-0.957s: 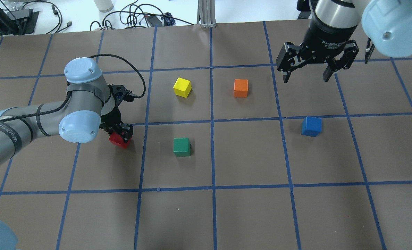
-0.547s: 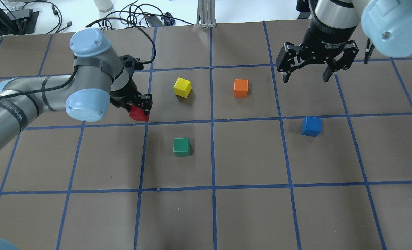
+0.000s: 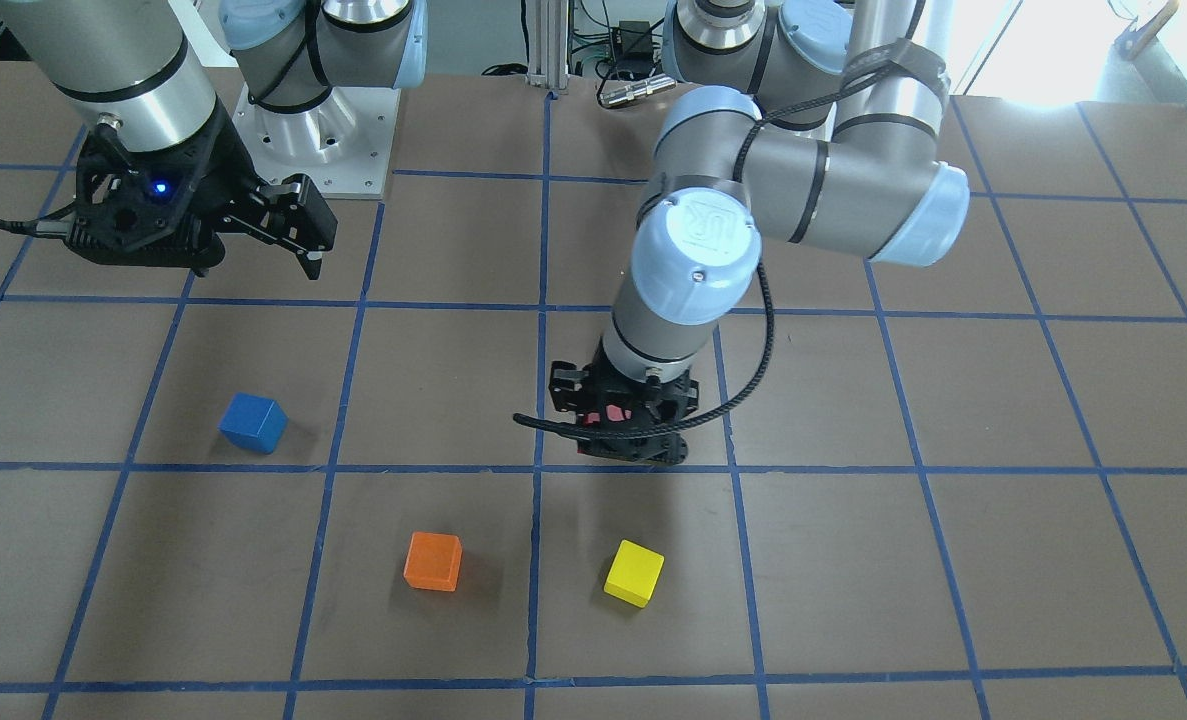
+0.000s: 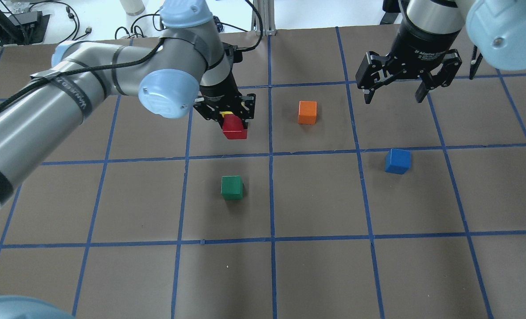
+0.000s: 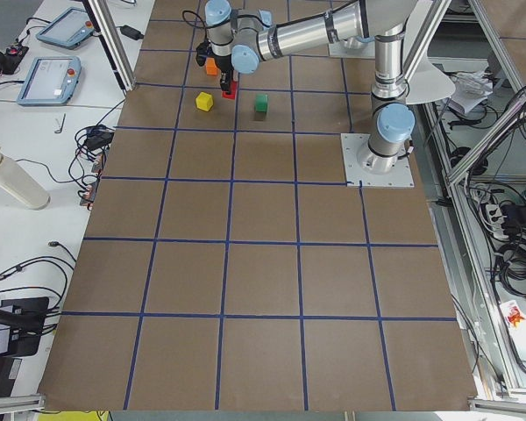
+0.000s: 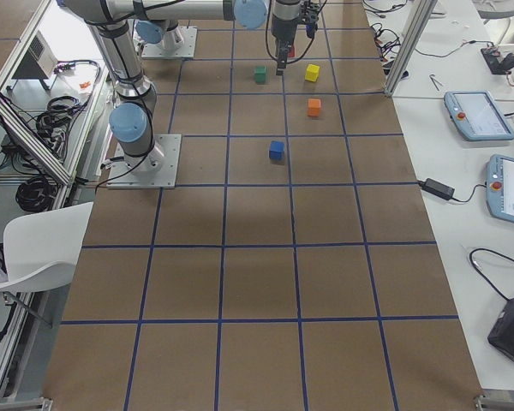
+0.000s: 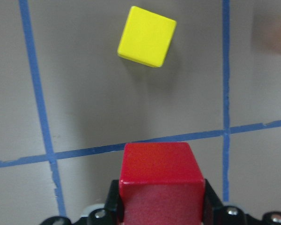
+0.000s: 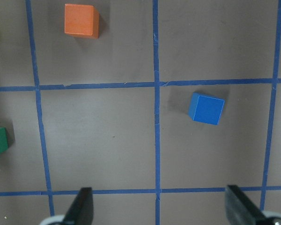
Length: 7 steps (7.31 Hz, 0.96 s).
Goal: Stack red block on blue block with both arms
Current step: 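Carry the red cube with the left gripper toward the orange cube, then set the red cube down and raise the left gripper away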
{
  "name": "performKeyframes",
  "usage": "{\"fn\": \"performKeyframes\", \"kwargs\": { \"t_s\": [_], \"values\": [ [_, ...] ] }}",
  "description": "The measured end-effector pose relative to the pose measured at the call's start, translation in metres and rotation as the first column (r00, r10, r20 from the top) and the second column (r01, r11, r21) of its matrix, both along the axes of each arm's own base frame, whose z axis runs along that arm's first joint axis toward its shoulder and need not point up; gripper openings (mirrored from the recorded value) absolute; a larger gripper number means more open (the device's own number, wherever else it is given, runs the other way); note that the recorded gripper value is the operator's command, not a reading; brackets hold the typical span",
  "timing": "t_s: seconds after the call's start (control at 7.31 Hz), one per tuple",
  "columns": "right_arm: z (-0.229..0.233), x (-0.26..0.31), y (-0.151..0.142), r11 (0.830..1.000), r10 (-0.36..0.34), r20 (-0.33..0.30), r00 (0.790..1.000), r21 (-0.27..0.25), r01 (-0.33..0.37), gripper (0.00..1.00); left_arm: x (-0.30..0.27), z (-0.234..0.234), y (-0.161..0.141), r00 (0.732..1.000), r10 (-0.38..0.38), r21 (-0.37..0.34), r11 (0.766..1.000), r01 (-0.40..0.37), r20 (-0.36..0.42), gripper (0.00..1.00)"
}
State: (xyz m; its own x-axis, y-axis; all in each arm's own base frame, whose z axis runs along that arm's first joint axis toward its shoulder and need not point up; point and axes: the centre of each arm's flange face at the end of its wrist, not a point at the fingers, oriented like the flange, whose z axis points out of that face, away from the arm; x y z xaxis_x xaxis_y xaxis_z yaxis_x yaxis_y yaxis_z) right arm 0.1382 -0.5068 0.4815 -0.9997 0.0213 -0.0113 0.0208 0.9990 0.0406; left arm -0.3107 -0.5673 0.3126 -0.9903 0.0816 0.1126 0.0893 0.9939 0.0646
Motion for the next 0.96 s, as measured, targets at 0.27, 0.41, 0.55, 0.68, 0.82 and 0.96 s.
{"fn": "performKeyframes", "kwargs": {
  "t_s": [0.27, 0.41, 0.55, 0.68, 0.82, 0.96],
  "values": [
    [-0.001, -0.002, 0.0, 1.0, -0.003, 0.0, 1.0, 0.004, 0.003, 1.0, -0.061, -0.024, 0.015, 1.0, 0.019, 0.032, 0.999, -0.019, 0.01, 0.13],
    [-0.001, -0.002, 0.0, 1.0, -0.004, 0.0, 1.0, 0.005, 0.004, 1.0, -0.085, -0.04, 0.022, 1.0, 0.02, 0.049, 0.999, -0.02, 0.012, 0.21],
    [-0.001, -0.002, 0.0, 1.0, -0.004, 0.0, 1.0, 0.005, 0.004, 1.0, -0.106, -0.054, 0.03, 1.0, 0.02, 0.067, 0.998, -0.021, 0.016, 0.29],
    [-0.001, -0.002, 0.0, 1.0, -0.004, 0.0, 1.0, 0.006, 0.004, 1.0, -0.118, -0.069, 0.035, 0.999, 0.03, 0.082, 0.996, -0.032, 0.024, 0.39],
    [-0.002, -0.002, 0.0, 1.0, -0.004, 0.0, 1.0, 0.006, 0.004, 1.0, -0.125, -0.083, 0.035, 0.998, 0.048, 0.094, 0.994, -0.051, 0.034, 0.89],
    [-0.001, -0.002, 0.0, 1.0, -0.004, 0.0, 1.0, 0.006, 0.004, 1.0, -0.128, -0.093, 0.036, 0.997, 0.06, 0.102, 0.993, -0.064, 0.042, 1.0]
  ]
}}
